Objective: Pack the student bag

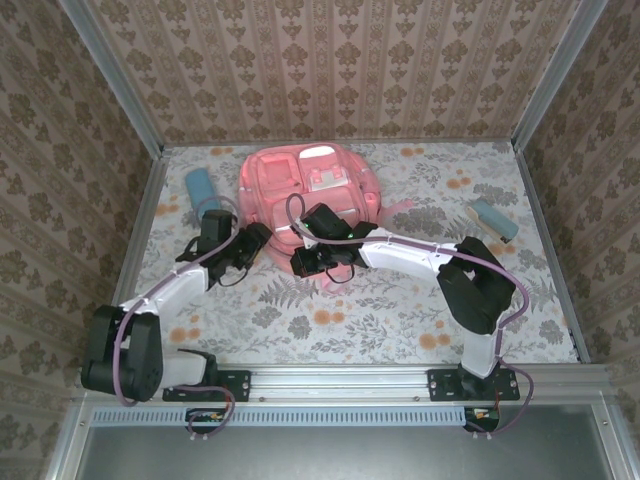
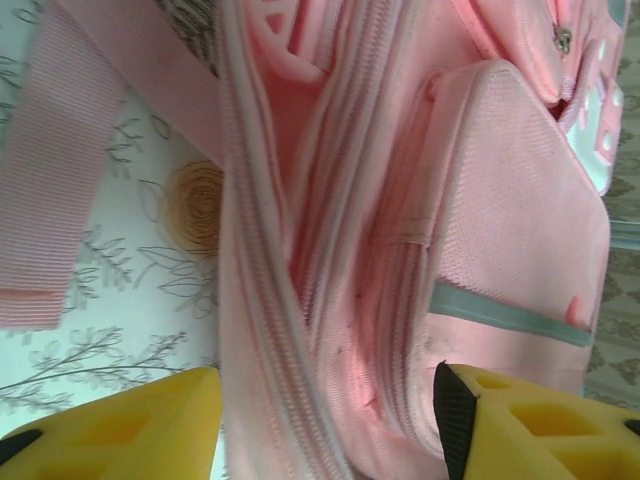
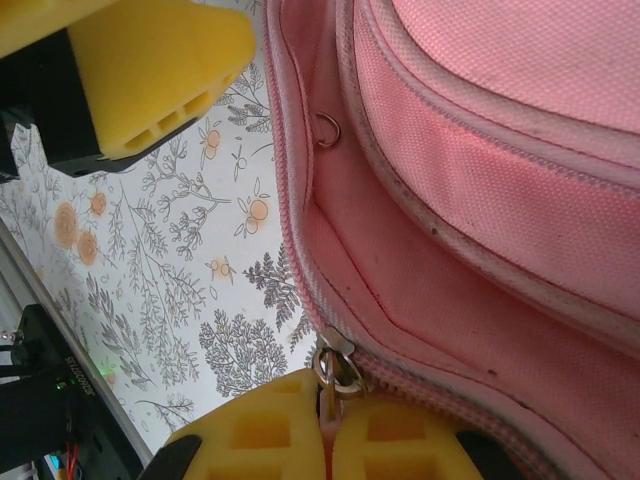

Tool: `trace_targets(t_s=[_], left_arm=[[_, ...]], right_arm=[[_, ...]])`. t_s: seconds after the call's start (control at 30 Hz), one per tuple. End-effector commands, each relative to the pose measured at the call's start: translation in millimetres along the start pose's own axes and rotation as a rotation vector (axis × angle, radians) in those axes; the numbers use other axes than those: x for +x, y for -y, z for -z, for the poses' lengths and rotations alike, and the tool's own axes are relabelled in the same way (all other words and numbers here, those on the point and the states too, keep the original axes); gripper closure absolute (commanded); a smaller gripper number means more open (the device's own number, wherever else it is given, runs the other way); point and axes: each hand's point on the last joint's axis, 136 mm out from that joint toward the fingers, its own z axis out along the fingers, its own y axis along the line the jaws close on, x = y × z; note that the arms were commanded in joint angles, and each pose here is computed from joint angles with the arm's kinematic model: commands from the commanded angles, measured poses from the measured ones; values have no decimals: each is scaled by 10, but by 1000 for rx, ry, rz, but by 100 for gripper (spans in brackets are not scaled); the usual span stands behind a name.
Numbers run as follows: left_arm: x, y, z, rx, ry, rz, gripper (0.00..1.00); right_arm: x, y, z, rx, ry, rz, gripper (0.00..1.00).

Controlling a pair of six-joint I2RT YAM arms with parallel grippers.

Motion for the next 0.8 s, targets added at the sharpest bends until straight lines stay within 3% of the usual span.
trace_targets(t_s=[0.0,0.17,0.33,0.57,0.77], left_arm=[[81,22,-92,25,-12,37,43],[171,25,-256,30,-48,39,47],[171,-66,-356,0,-46,52,62],[121,-242,-415,-64,-21,45,87],[21,-302,-395,-94,9,24,93]], right_arm=[[-145,-168,39,-67,48,13,100],[-105,-196,19,-76,30,20,100],[-9,-104,49,-21,17,29,100],[156,357,376,226,57,24,100],[331,837,728,430,95,-5,100]])
